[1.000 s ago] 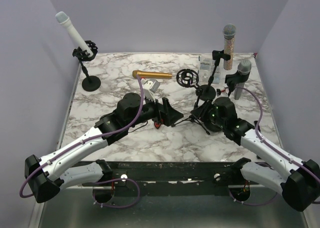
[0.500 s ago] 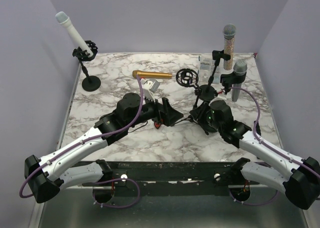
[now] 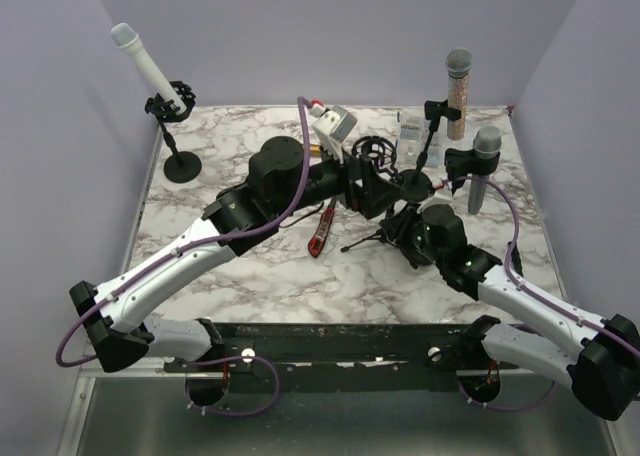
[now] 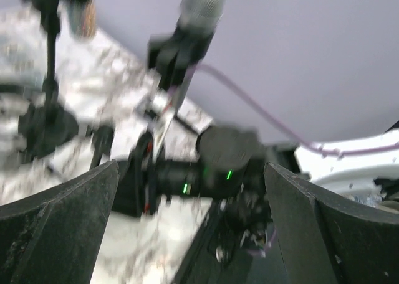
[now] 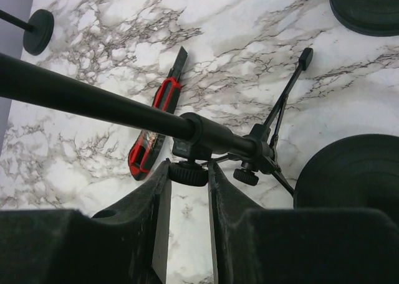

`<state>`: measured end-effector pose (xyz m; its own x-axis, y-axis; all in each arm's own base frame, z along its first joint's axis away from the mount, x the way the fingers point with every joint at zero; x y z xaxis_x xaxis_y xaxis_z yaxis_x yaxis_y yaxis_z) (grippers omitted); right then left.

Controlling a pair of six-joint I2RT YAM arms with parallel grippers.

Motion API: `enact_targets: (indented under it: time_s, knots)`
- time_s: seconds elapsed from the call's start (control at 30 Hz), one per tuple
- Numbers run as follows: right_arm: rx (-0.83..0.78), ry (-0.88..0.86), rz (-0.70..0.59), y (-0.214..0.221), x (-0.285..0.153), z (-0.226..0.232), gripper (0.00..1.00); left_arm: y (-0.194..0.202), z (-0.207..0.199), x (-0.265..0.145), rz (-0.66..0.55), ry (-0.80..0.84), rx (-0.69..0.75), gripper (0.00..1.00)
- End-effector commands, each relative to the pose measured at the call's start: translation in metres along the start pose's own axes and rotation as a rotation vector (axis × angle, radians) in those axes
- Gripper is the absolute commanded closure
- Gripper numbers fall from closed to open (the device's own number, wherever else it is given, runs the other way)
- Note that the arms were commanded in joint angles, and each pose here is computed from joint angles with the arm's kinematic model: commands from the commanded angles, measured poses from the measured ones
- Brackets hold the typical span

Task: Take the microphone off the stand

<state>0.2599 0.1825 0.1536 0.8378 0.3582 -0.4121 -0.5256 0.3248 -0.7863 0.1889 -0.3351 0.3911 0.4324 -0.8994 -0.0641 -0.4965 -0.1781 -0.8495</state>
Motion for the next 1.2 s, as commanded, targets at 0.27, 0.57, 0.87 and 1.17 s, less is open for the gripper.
enact_targets:
  time_s: [0.27,0.57,0.87,1.17]
  knots:
    - [-0.117,0.154,0.082,0.032,-0.003,-0.044,0.95,-0.05,-0.026,0.126,0.092,0.139,0.237,0.01]
    - [-0.118,0.135,0.072,0.028,-0.004,-0.04,0.95,-0.029,-0.016,0.164,0.146,0.199,0.253,0.01]
    - [-0.12,0.125,0.075,0.028,-0.004,-0.038,0.95,-0.005,-0.004,0.186,0.201,0.222,0.223,0.01]
    - [-0.122,0.123,0.068,0.024,-0.006,-0.037,0.95,-0.002,0.007,0.201,0.184,0.181,0.207,0.2]
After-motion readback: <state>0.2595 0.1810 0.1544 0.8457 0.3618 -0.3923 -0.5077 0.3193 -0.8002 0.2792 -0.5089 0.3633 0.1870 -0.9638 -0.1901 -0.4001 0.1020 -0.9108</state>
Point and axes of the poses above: each gripper's point midway between its finger pads, its own x axis out along the fingers, its own z axis along the line the jaws close on, y = z × x, the point moved 2 cm from there along -x, back along the fingers, and after that the axes turned 2 degrees about -x, right-handed, at the moved point
